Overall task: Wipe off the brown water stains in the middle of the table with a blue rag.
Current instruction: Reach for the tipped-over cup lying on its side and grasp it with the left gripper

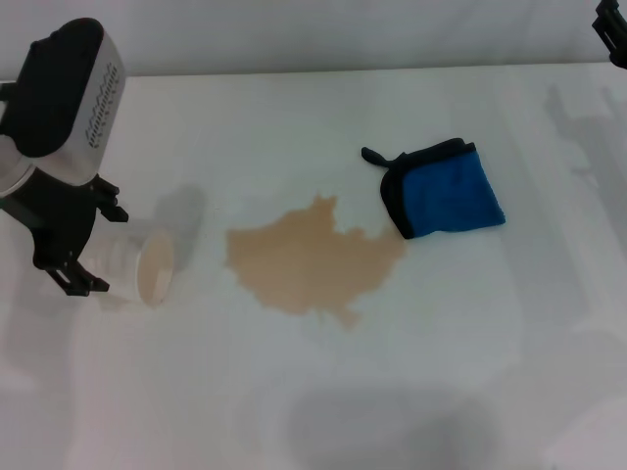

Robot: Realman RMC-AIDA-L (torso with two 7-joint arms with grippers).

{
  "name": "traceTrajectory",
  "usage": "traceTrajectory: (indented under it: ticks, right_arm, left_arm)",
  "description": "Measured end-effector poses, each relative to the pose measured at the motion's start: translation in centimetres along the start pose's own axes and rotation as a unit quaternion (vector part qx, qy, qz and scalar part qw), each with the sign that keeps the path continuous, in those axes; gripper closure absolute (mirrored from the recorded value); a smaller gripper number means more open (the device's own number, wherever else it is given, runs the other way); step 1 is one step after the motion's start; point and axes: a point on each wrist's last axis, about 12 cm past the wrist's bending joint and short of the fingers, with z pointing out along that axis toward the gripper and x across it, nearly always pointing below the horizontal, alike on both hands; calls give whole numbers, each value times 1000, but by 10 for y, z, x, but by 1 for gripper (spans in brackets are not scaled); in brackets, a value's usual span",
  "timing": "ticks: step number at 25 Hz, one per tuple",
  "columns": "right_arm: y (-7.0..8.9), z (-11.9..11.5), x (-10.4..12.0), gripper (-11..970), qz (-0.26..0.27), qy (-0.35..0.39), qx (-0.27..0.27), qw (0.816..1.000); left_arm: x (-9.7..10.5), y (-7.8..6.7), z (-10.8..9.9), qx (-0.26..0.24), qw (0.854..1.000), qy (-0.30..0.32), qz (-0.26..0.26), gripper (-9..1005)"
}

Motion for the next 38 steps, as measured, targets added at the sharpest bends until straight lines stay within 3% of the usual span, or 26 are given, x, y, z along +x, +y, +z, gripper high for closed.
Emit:
traceTrajectory:
  ticks: [20, 38]
  right_arm:
    - [-5, -8, 3, 101, 0, 2, 6, 1000]
    - [-6, -8, 2, 102, 0, 1, 7, 1000]
  left_arm:
    - [1, -4, 27, 1, 1000, -5, -4, 114]
    - [6, -10, 37, 6, 1000, -7, -15, 113]
